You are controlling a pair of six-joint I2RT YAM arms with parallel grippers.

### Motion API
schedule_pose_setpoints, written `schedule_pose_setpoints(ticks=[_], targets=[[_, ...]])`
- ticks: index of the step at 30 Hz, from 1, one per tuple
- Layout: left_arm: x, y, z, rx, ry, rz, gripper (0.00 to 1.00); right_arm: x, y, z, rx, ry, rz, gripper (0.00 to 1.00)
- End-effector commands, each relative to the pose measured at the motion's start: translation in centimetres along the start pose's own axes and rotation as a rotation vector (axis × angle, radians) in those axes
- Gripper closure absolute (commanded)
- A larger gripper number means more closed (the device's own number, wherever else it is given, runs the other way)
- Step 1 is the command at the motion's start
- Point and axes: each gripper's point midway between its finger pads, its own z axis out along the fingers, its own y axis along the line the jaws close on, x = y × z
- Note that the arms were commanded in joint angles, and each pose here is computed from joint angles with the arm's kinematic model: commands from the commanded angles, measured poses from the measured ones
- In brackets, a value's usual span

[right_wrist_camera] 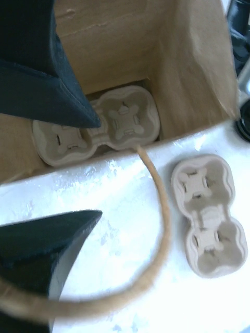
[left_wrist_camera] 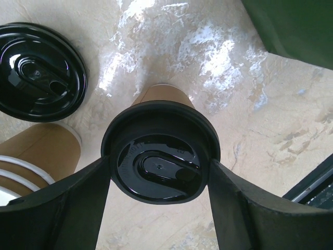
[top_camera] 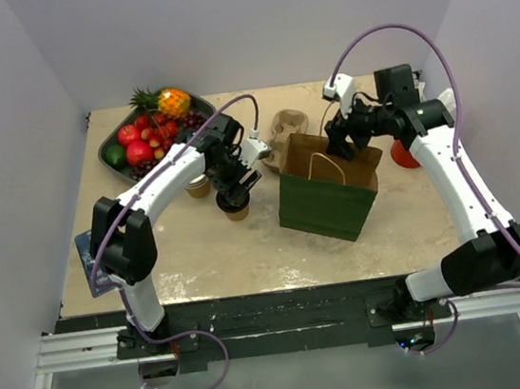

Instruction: Pack the takeout coffee

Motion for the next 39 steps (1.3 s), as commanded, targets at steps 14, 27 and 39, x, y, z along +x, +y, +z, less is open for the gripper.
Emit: schedule_pose_setpoints(ticks=[14,27,39], targets=[[-7.3,0.9,-13.7,-0.145,-0.592,0.139,1.00,-5.8,-1.4,-3.1,-0.035,-0.116,0.085,0.28],[-11.8,1.9,-25.3,-0.309,-0.862,0.213,1.00,-2.5,-1.0,-4.3,-0.052,0.028,0.076,0.35],[-15.9,-4.4,-30.7,-0.006,-1.092,0.338,1.00,0.9,-1.9,-3.8,-0.016,0.147,-0.002,0.50]])
